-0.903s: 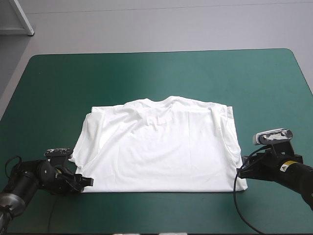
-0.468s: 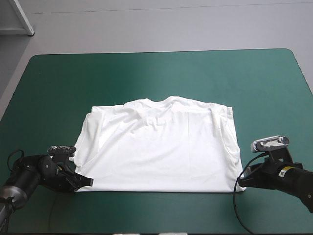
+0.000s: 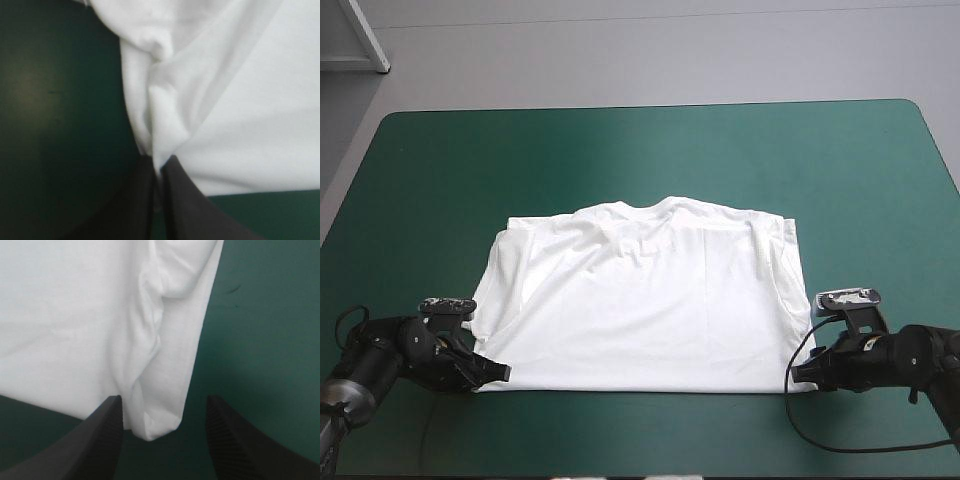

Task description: Fold the cloth

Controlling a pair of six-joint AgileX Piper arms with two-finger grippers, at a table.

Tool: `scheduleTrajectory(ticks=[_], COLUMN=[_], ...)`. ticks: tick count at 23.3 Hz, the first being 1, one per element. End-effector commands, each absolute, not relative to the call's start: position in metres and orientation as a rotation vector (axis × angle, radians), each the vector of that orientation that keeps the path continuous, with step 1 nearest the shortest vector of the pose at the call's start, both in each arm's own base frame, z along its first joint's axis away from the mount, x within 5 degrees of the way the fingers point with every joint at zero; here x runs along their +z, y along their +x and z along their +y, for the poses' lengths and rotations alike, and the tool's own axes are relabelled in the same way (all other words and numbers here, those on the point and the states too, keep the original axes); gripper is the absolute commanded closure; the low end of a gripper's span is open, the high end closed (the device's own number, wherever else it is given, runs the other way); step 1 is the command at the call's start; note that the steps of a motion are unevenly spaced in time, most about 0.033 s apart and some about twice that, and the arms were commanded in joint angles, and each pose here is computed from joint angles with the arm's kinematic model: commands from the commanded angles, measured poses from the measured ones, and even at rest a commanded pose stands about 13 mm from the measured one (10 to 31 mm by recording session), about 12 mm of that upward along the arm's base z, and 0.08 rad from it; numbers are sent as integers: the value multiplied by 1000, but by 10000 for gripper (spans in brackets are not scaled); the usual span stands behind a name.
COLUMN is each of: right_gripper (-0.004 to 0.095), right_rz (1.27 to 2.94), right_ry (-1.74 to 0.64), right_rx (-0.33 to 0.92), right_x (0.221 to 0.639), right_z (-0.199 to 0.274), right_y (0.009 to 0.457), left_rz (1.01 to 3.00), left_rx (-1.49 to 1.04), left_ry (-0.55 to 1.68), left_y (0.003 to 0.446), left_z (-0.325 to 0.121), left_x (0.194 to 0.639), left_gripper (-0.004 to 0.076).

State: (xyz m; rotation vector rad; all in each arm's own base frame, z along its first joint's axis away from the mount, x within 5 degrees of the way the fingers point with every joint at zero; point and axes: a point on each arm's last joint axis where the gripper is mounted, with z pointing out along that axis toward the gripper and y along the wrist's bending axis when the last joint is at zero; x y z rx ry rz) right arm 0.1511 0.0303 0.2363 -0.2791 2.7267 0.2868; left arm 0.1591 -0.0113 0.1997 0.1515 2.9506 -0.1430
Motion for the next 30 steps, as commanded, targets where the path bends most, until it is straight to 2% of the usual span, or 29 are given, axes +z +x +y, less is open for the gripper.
scheduleTrajectory(ticks=[1, 8, 11, 12, 14, 15, 17, 20, 26, 30], right_gripper=[418, 419, 466, 501, 641, 771, 917, 915, 924, 925], right_rz=[2723, 2823, 2881, 2907, 2943, 2944, 2945, 2917, 2832, 2666], right_ry=[-274, -303, -311, -316, -328, -341, -342, -344, -308, -294], right_rx=[303, 376, 399, 409, 417, 400, 398, 367, 109, 103], right_x=[236, 220, 215, 213, 211, 211, 211, 215, 254, 288], right_z=[31, 35, 36, 37, 37, 36, 36, 34, 16, 16], right_y=[162, 169, 169, 168, 167, 166, 166, 165, 127, 112], left_rz=[2951, 2949, 2942, 2941, 2939, 2939, 2937, 2921, 2832, 2734], left_rx=[-156, -168, -169, -172, -172, -172, -171, -171, -40, -26], left_ry=[162, 167, 164, 161, 161, 161, 161, 164, 191, 203], left_y=[160, 160, 161, 161, 161, 161, 161, 159, 135, 135], left_z=[-12, -13, -13, -13, -13, -13, -13, -13, -6, -6], left_x=[197, 197, 197, 197, 197, 197, 197, 202, 245, 276], left_gripper=[703, 703, 703, 703, 703, 703, 703, 703, 705, 705])
